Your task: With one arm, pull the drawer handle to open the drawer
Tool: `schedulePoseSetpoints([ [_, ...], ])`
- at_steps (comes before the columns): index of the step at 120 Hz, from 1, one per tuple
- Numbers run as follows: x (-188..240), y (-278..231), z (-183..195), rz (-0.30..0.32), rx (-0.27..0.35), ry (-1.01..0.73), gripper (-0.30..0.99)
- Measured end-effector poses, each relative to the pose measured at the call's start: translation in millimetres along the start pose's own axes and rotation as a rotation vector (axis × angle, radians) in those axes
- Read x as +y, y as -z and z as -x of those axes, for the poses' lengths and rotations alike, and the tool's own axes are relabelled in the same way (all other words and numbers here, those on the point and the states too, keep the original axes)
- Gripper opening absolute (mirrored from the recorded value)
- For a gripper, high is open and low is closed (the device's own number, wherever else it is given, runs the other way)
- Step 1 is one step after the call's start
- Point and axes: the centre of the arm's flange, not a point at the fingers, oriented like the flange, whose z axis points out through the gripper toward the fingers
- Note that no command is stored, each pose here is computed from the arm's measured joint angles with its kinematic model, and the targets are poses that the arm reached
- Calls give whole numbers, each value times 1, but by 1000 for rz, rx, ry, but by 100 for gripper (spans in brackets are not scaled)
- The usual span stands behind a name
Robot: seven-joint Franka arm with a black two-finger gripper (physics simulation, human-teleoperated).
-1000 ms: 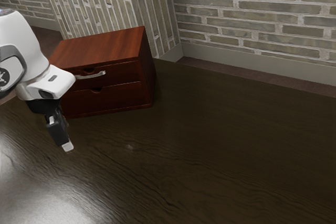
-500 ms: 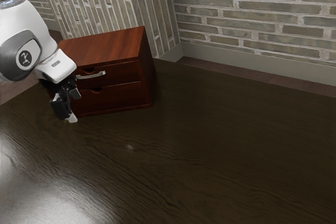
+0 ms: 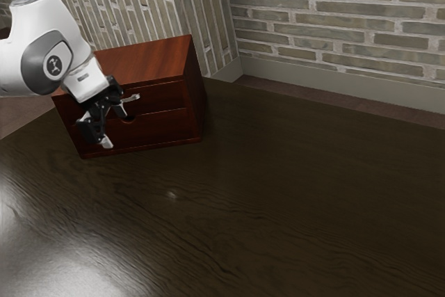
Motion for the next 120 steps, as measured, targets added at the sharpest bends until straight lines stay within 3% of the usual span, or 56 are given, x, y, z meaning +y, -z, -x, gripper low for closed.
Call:
schedulePoseSetpoints([
  [20, -8, -9, 14, -3, -3, -35, 69],
  [45, -21, -24, 71, 3, -16, 8, 69],
  [95, -42, -36, 63, -1, -18, -67, 69],
  [120, -55, -30, 62, -32, -22, -61, 69],
])
